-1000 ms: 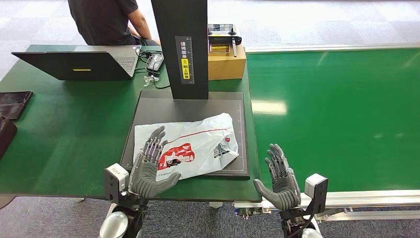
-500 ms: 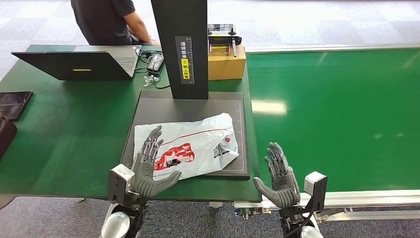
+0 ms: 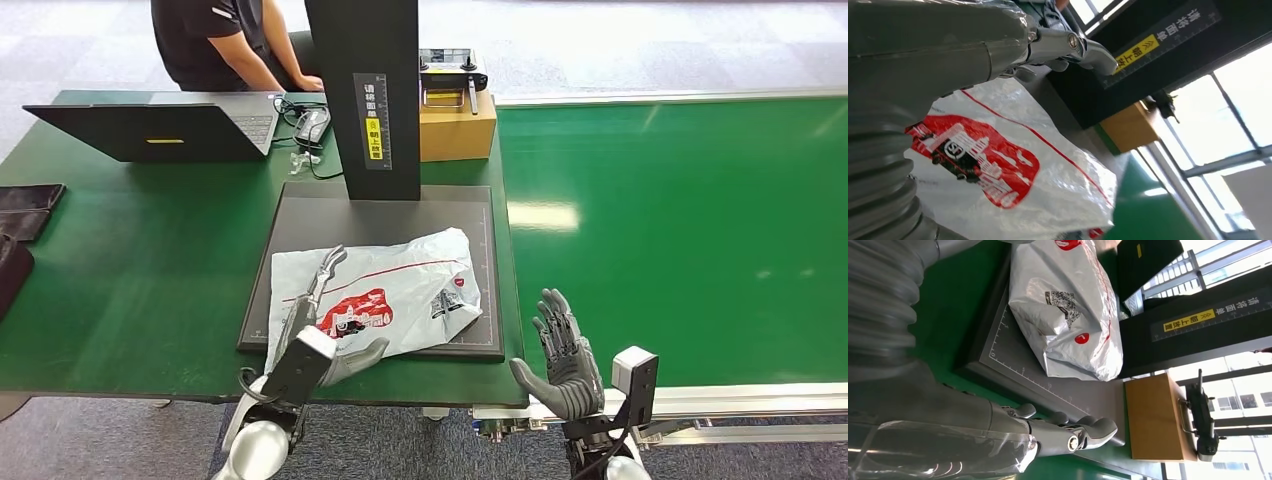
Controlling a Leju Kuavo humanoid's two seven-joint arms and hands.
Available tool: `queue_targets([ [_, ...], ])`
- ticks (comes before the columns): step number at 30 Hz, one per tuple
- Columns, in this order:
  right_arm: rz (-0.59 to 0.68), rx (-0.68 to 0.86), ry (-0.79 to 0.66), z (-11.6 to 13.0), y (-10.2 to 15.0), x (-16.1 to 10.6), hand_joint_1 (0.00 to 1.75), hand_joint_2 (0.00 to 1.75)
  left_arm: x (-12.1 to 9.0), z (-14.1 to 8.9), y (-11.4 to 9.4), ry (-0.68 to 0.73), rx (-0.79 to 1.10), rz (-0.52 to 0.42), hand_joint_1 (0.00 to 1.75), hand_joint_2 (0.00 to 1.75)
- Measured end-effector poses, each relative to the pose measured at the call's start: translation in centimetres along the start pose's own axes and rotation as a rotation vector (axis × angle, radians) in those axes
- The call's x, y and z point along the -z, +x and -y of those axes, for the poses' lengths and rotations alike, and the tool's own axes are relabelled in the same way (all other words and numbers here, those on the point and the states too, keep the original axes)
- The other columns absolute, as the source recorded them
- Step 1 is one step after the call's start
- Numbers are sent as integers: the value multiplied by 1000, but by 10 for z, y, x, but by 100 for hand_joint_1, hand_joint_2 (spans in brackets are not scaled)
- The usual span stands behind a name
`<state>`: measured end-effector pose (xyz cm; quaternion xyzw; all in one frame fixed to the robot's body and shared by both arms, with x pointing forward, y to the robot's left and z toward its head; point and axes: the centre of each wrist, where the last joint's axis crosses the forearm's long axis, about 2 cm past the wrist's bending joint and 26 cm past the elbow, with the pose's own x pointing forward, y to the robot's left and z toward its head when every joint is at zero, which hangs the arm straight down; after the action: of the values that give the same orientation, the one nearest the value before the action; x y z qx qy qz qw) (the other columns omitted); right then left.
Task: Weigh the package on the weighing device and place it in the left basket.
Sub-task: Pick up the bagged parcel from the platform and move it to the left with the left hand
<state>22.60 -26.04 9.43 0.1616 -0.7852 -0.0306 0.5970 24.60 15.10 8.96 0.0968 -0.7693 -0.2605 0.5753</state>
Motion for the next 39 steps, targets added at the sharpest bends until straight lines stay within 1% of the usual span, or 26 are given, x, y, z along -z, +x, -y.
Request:
queue_targets([
  [3, -3, -1, 4, 0, 0, 0, 0, 175, 8, 1, 1, 9, 131, -25, 0, 175],
  [6, -9, -4, 8, 0, 0, 0, 0, 175, 17, 2, 3, 4, 207, -65, 0, 175],
  [10, -14, -4, 11, -1, 0, 0, 0, 175, 31, 1, 4, -13, 323, -144, 0, 175],
  [15, -20, -4, 12, -1, 0, 0, 0, 175, 41, -6, -3, -4, 419, -245, 0, 175],
  [18, -24, -4, 11, -1, -1, 0, 0, 175, 43, -10, -9, -22, 440, -295, 0, 175],
  [24, -36, -4, 11, -2, -1, -1, 0, 175, 41, -16, -24, -73, 488, -421, 0, 175],
  [27, -43, -2, 11, -3, -2, -2, 0, 175, 39, -20, -30, -85, 494, -452, 0, 175],
  [30, -49, 2, 7, -4, -2, -3, 0, 175, 37, -22, -34, -114, 489, -457, 0, 175],
  [31, -51, 3, 7, -4, -3, -4, 0, 175, 36, -22, -35, -125, 484, -455, 9, 175],
  [32, -53, 3, 7, -4, -3, -4, 0, 175, 36, -22, -36, -136, 479, -452, 29, 175],
  [33, -55, 4, 7, -4, -3, -4, 0, 175, 35, -22, -36, -145, 472, -449, 57, 175],
  [34, -56, 5, 6, -4, -3, -4, 0, 175, 34, -21, -37, -153, 466, -446, 96, 175],
  [35, -56, 6, 5, -5, -3, -4, 0, 175, 33, -20, -37, -160, 459, -445, 127, 175],
  [36, -56, 8, 4, -5, -3, -4, 0, 175, 31, -20, -38, -166, 453, -444, 151, 175],
  [37, -56, 10, 3, -5, -3, -4, 0, 175, 30, -19, -38, -170, 448, -443, 167, 175],
  [39, -56, 13, 1, -5, -3, -5, 0, 175, 29, -18, -39, -173, 442, -438, 175, 175],
])
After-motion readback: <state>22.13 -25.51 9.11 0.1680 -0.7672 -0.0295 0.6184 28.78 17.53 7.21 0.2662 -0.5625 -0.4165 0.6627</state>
